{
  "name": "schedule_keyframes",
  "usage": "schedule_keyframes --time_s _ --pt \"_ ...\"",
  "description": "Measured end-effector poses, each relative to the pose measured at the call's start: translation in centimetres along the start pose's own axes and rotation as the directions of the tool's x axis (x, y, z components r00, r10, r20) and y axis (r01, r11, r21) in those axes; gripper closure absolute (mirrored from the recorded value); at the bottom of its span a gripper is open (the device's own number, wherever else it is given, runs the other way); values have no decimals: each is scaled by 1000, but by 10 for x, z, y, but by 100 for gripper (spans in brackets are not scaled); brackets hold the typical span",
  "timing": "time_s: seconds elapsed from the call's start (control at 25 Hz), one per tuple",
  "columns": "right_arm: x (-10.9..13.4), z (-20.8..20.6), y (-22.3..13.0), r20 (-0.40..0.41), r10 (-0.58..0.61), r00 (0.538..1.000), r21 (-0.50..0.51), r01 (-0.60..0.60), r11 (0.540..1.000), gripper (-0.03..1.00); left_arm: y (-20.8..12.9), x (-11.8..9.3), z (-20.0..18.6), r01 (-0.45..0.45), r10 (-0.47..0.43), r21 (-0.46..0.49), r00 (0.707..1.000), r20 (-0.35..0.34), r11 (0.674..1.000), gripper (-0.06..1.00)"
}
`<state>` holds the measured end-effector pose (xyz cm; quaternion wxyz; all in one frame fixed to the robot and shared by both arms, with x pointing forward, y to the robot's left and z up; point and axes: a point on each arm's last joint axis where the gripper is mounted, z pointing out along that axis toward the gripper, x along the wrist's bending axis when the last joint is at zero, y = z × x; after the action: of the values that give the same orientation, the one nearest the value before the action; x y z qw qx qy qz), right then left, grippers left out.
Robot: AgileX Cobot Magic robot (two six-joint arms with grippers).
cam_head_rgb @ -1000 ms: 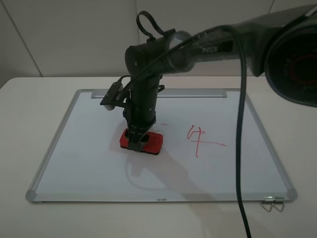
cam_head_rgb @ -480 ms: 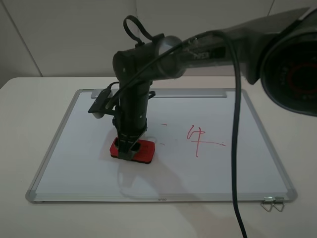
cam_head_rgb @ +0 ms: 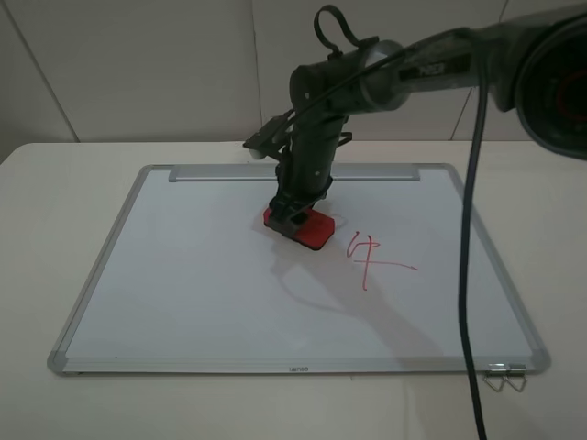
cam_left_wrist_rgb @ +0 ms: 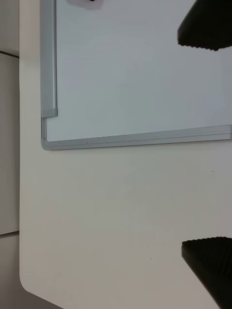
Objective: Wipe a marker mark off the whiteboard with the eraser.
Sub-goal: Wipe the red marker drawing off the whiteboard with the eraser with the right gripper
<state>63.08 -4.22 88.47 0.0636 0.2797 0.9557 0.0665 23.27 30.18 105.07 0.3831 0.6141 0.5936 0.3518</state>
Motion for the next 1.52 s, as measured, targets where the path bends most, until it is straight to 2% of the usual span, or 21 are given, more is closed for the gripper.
schedule_keyframes --time_s 0.2,0.48,0.68,1.16,1.32,1.52 --pt "-29 0 -11 25 74 997 -18 -73 997 47 0 0 0 0 0 0 1000 0 1000 17" --pt "-30 0 -14 9 88 996 -5 -88 996 47 0 0 0 0 0 0 1000 0 1000 17" --pt "-5 0 -7 -20 35 999 42 -34 999 47 0 0 0 0 0 0 1000 0 1000 17" --pt "94 1 16 -111 -55 992 53 61 997 47 0 0 0 0 0 0 1000 0 1000 17" --pt "107 0 18 -121 -78 990 50 85 995 47 0 0 0 0 0 0 1000 0 1000 17" --pt "103 1 17 -121 -66 990 55 73 996 47 0 0 0 0 0 0 1000 0 1000 17"
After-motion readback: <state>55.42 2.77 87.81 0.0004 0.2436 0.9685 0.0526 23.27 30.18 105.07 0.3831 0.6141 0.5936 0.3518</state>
